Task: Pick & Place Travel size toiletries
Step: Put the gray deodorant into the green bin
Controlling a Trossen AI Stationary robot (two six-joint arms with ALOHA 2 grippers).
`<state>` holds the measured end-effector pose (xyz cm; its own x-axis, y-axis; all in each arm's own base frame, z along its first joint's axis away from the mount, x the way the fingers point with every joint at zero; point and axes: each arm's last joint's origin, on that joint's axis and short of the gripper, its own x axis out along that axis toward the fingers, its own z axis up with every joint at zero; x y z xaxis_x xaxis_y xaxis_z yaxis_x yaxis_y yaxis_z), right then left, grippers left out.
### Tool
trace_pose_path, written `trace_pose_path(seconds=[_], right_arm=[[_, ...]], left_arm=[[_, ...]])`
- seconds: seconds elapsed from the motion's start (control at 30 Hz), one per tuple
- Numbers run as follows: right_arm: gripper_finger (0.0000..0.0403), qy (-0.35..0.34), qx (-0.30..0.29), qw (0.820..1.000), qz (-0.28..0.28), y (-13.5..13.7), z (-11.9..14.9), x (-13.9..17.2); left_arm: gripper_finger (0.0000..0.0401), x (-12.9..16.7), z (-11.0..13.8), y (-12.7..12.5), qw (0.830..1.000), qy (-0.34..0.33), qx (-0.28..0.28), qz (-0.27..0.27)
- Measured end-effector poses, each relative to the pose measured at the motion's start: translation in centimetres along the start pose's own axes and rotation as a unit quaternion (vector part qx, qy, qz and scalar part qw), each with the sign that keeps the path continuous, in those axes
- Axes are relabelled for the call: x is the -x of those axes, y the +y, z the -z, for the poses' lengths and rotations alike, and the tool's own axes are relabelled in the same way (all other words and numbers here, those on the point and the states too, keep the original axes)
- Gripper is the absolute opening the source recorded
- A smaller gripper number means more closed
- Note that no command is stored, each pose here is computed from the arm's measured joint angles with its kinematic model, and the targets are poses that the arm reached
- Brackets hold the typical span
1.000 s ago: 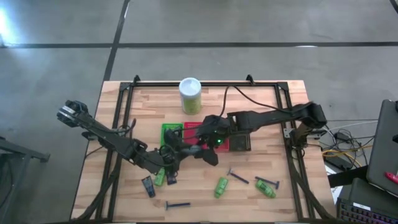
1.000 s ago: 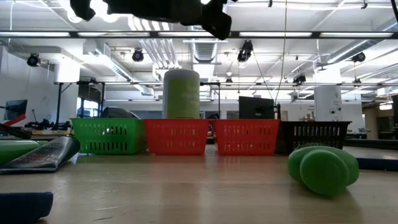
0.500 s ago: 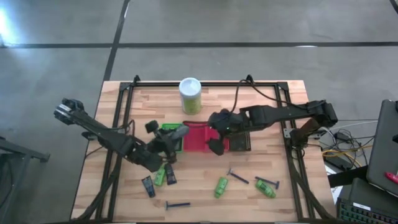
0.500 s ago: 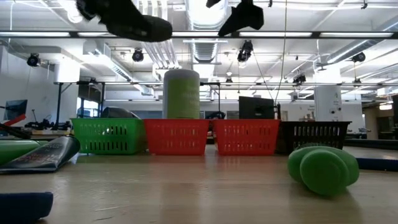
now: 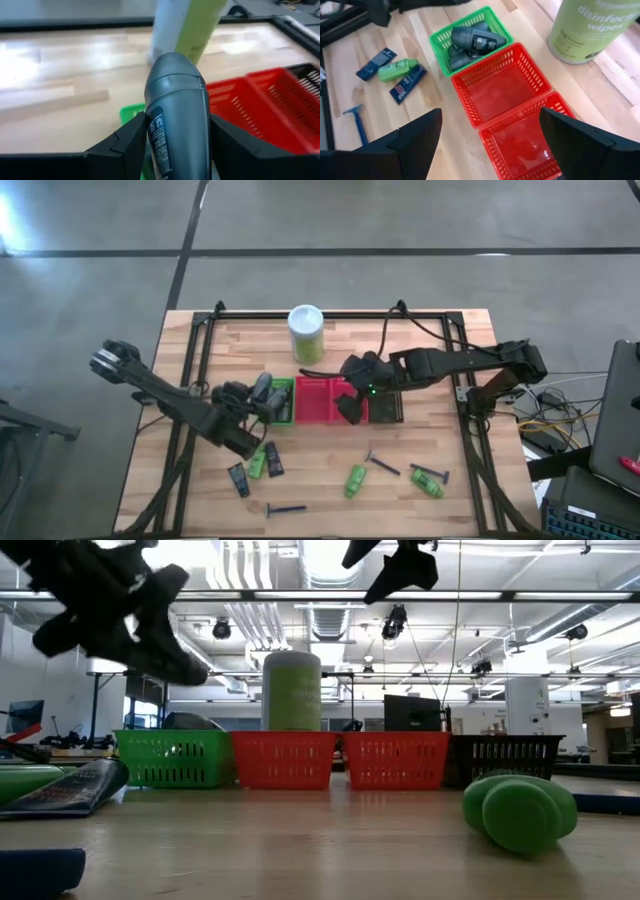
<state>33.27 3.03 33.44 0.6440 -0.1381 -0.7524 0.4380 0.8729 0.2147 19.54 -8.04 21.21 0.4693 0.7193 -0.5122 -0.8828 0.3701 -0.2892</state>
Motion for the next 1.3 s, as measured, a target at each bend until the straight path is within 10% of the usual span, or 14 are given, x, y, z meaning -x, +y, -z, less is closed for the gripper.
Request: trace_pose_path(seconds=[0.83,1.3], right_arm=[[0.0333,0.01,-0.002,1.0,0.01,-0.3,0.6,-0.7],[0.0363,0.093,-0.006,0.995,0.031,-0.9,2.1,-0.5]], left_arm=[[0.0203,-2.8,4.4,1.1,0.994,0.051,0.079,0.058],[0.0287,-0.7,1.8,-2.1,0.993,0.073,-0.039,0.089]])
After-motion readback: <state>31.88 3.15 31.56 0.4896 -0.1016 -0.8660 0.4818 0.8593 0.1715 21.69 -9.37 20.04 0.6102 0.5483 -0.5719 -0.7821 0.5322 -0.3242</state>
